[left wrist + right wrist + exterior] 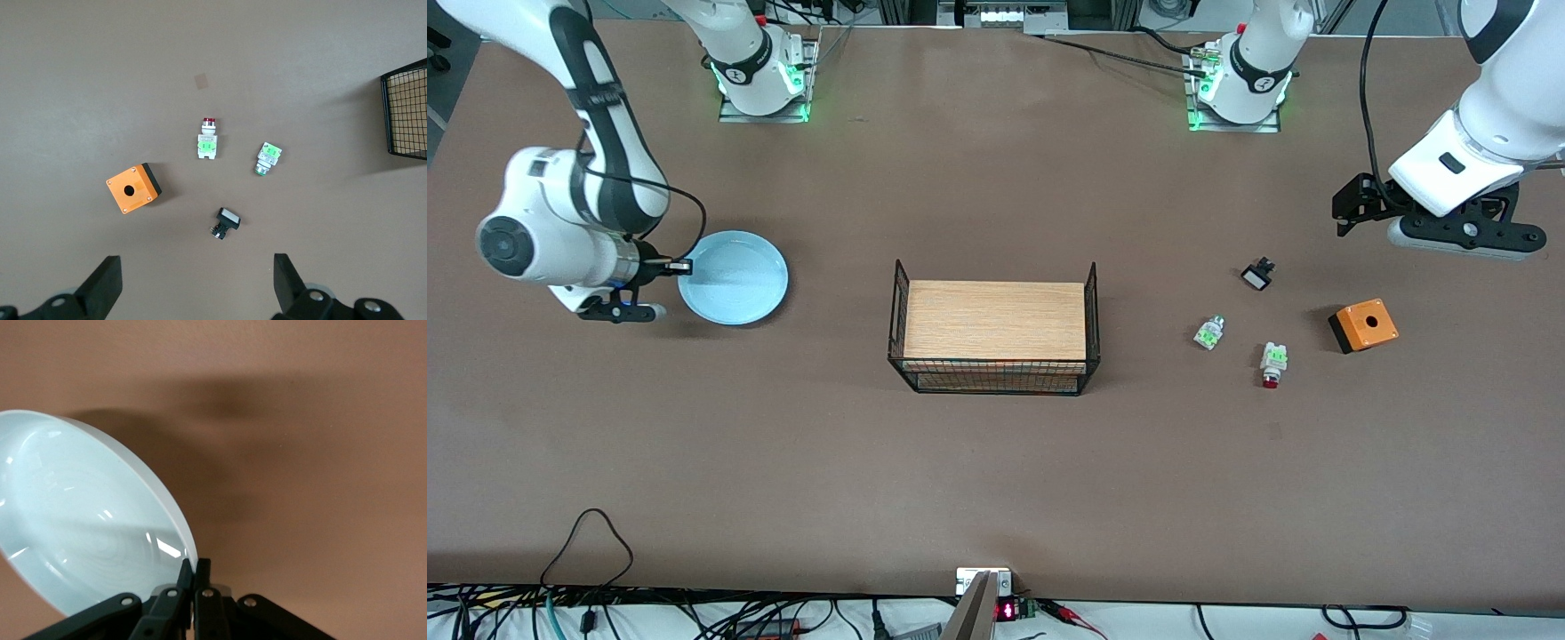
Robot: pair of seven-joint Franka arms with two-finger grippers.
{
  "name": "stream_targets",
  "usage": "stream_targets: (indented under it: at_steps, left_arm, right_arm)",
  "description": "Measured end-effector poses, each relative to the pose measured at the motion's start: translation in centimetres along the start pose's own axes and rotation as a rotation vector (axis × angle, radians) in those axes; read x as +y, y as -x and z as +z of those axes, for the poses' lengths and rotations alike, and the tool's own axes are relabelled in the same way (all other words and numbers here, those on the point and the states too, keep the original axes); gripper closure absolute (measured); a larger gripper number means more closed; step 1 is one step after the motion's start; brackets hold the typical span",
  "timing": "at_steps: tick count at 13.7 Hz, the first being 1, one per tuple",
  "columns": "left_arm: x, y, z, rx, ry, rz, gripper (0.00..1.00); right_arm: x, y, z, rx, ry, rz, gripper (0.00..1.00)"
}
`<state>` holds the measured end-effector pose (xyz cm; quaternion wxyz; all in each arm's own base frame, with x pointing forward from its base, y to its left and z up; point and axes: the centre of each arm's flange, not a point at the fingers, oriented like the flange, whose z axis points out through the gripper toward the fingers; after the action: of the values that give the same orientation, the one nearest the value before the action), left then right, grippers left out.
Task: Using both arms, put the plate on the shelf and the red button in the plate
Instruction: 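Grip the plate rim with the right gripper and lift it, then carry the plate with the right gripper over the wooden board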
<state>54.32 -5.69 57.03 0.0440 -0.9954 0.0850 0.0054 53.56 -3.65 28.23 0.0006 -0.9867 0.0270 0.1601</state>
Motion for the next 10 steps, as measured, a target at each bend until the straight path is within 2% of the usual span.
stream_targets:
  at_steps: [4,8,10]
  left_arm:
    - [0.0,0.0,0.0,0.000,0.000,0.000,0.00]
    - [0.0,0.0,0.0,0.000,0.000,0.000,0.00]
    - [0.0,0.0,0.0,0.000,0.000,0.000,0.00]
  right_arm:
    - [-2.6,0.8,-8.8,-0.012,-0.021,0.029,0.97]
    - [-7.1,3.4,-18.3,-0.031,-0.127,0.128,0.97]
    - [-9.7,4.7,-21.9,-0.030,-0.151,0.182,0.97]
